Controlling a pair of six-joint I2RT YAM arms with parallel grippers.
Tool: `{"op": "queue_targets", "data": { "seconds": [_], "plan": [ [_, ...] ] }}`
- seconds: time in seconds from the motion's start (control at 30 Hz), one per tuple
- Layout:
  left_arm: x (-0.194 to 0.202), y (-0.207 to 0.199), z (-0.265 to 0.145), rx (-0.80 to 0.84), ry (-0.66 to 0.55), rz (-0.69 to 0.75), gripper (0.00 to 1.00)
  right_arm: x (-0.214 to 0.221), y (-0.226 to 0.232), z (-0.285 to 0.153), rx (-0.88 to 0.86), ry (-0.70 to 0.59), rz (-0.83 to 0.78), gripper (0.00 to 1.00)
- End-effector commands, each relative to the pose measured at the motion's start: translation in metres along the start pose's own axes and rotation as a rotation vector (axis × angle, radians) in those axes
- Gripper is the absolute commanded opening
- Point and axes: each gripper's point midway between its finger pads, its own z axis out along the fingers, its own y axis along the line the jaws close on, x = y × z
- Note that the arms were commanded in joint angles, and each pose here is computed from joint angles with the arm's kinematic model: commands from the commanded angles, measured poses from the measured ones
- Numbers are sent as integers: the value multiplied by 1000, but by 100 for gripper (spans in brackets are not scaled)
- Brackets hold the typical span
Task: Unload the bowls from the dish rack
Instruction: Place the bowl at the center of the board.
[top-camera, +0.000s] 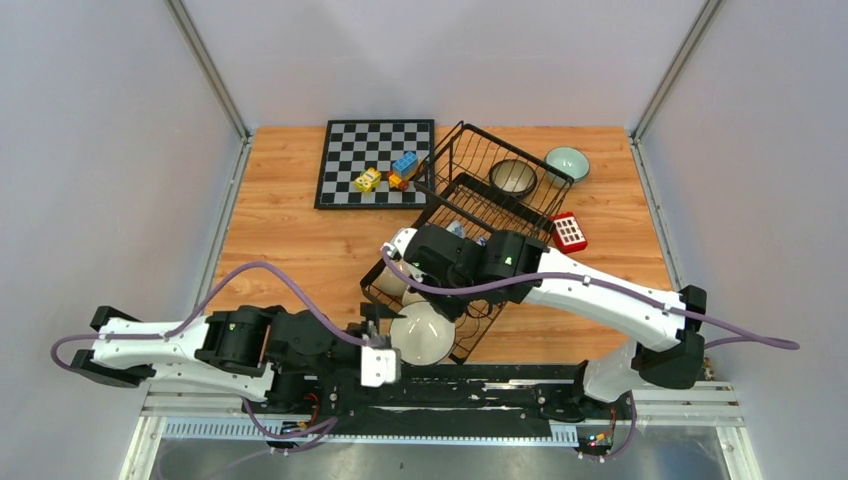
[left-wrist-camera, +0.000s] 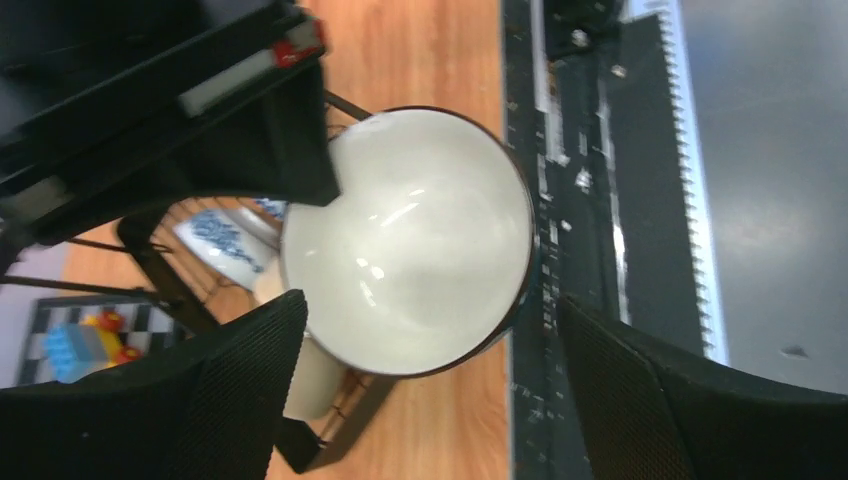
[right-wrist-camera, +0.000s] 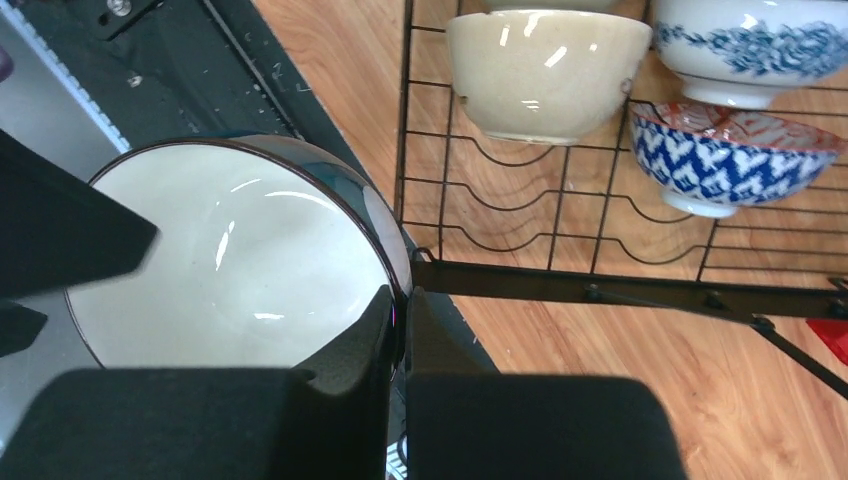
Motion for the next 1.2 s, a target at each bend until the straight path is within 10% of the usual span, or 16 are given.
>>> {"op": "queue_targets", "data": {
  "seconds": [0.0,0.3,0.57,0.87,1.17],
  "plan": [
    [-9,28,-9,-175,-71,-114,100,-6,-16,-26,84,-110,82,0],
    [0,49,-18,-392,-162,-528,100,1,-71,-52,295,-277,230,0],
    [-28,67,-6,-488,-539,-1061,100,11,-83,-48,345,-303,299,0],
    [15,111,-26,-872,-369,-1446,100,3,-93,-42,406,-289,375,0],
    [37,127,-34,-1030,-106,-1376,100,-2,-104,-41,470,-309,458,0]
  ]
}}
